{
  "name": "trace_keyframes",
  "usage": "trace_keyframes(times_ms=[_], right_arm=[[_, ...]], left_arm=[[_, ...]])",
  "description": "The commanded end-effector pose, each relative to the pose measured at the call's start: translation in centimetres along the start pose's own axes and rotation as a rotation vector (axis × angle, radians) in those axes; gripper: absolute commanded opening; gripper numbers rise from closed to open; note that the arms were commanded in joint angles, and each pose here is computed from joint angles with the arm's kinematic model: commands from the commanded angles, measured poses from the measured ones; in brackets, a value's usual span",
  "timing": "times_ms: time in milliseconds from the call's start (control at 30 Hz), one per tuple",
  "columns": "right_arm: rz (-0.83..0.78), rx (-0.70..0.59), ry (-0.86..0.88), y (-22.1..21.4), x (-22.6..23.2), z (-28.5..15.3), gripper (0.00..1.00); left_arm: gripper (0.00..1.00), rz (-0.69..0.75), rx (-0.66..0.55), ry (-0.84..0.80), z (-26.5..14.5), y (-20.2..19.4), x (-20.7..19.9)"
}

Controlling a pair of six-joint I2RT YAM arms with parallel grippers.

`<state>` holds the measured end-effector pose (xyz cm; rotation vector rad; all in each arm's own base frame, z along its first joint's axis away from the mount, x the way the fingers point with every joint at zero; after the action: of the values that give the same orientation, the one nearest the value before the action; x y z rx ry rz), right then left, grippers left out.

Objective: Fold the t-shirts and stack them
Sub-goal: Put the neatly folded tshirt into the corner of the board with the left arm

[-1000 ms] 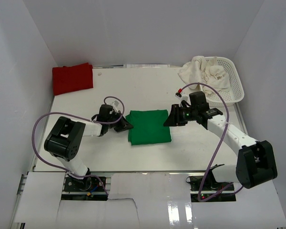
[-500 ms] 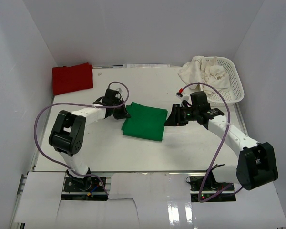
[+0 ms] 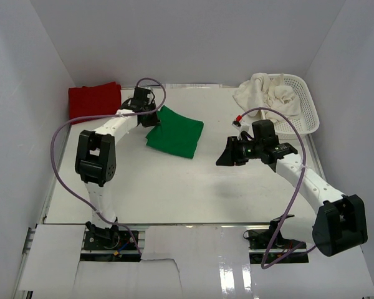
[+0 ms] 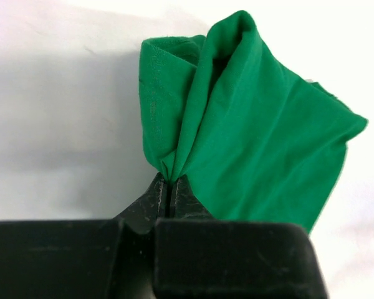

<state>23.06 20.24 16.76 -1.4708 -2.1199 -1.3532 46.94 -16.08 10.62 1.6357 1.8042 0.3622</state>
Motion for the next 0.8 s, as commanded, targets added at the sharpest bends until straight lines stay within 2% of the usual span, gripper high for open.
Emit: trace_keyframes(times_ms=[0,200,567,767], right_arm=[[-0.027,-0.017,0.022,0.4,0.9,-0.8,0.43],[-0.026,-0.014,0.013,0.2,1.3,-1.5,0.43],[-0.014,0.007,0.002,-0.4,1.1,-1.6,0.43],[0.014,0.031,-0.003,-0.8,1.1,-1.7,0.43]], left_arm=[[0.00,-0.017,-0.058,0.072,-0.3,3.6,3.2],[0.00,-0.066,-0.093,0.071,0.9,6.8,6.7],[0.00,0.009,-0.308,0.105,-1.1,16.9,9.6],[0.00,-0.008,-0.412,0.160,-0.9,20.0,11.8]])
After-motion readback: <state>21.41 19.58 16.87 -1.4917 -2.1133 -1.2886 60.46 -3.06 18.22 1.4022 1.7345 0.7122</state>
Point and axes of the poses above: each gripper's point midway between its finger pads, its own z axis out along the fingers, its own x axis along the line the jaws close on, y = z × x, the point moved 2 cm from there along -z, back along the fingers, and after that the axes turned 1 degree about z, right-handed, at the moved point
